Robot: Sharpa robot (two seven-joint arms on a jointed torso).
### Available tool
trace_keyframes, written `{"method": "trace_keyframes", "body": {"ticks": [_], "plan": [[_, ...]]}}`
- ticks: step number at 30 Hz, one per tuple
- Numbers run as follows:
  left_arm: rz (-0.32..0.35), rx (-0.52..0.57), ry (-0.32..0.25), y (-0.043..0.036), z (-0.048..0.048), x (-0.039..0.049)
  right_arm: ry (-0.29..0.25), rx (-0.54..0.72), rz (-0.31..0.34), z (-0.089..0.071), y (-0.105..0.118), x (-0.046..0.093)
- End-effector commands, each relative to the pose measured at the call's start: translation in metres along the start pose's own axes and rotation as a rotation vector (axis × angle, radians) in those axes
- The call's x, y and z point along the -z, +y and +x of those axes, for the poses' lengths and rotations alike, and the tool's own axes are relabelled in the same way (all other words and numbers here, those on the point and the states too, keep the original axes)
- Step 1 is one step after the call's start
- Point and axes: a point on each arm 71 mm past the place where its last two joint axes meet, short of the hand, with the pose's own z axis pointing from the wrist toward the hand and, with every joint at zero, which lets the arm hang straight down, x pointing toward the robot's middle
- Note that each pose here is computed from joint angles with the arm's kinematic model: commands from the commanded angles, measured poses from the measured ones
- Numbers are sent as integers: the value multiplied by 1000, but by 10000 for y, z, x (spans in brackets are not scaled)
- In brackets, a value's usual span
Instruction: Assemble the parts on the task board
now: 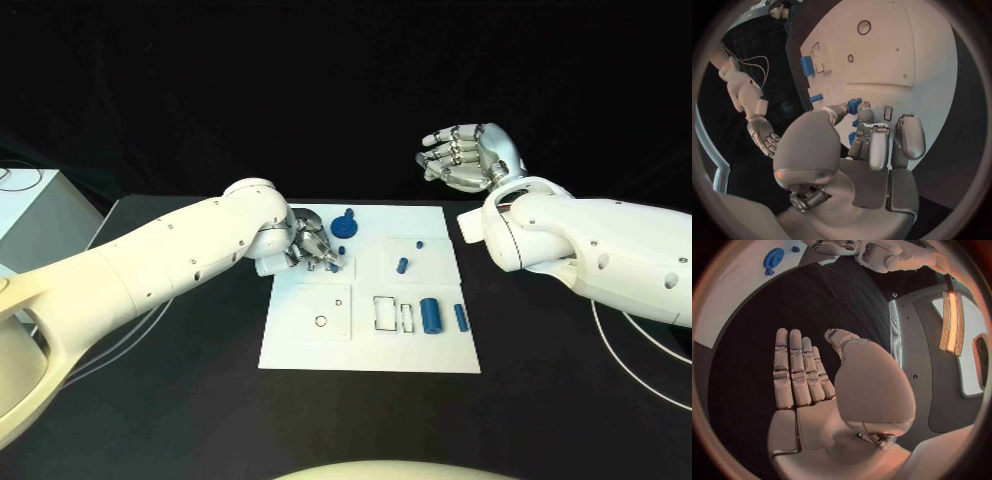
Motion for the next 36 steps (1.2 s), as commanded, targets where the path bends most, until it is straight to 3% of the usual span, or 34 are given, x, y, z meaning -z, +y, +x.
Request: {"method": "trace_keyframes", "body": {"ticks": [1, 21, 36], "plan": [[4, 3, 21, 0, 33, -12, 13, 0, -11, 12, 9, -2], [29, 57, -8, 39, 10, 68, 30, 0, -2, 15, -18, -9], [33, 67, -130, 50, -63, 141, 27, 5, 5, -11, -48, -3]]}}
